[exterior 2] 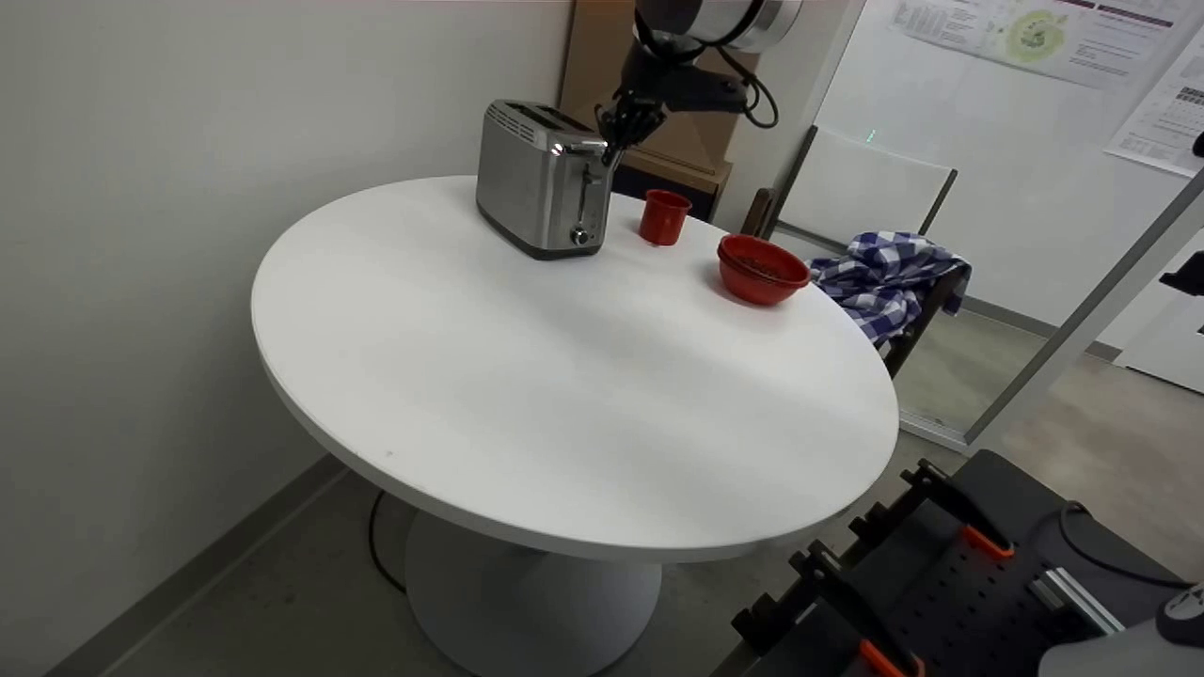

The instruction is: Push down the lever of the toaster down

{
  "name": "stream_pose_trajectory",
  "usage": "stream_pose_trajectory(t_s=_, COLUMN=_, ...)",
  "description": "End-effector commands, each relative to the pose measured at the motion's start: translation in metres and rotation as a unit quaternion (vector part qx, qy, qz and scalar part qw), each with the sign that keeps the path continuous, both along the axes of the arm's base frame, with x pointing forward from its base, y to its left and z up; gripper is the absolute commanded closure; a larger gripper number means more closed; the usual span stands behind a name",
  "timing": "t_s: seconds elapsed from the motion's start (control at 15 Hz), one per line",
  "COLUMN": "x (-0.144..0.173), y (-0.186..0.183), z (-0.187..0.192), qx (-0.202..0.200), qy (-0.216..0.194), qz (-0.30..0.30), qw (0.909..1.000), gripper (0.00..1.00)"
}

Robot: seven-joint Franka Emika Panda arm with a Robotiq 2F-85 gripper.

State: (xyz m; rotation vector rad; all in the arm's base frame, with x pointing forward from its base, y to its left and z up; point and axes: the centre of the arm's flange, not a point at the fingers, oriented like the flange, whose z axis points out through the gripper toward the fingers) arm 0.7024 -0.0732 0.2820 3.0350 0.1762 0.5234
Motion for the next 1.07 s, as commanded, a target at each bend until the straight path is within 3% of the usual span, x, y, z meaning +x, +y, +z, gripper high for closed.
stream_pose_trajectory(t_s=0.0, x=0.023, y=0.004, z=-0.008, qx=0.021, qy=-0.007, qz=-0.022, qw=0.9995, gripper=1.00)
stream_pose_trajectory(t_s=0.27, x=0.029, y=0.007, z=-0.023, qx=0.037, qy=-0.006, qz=-0.025, qw=0.9990, gripper=1.00)
stream_pose_trajectory(t_s=1.0, x=0.036, y=0.010, z=-0.103, qx=0.015, qy=0.035, qz=-0.002, qw=0.9993, gripper=1.00)
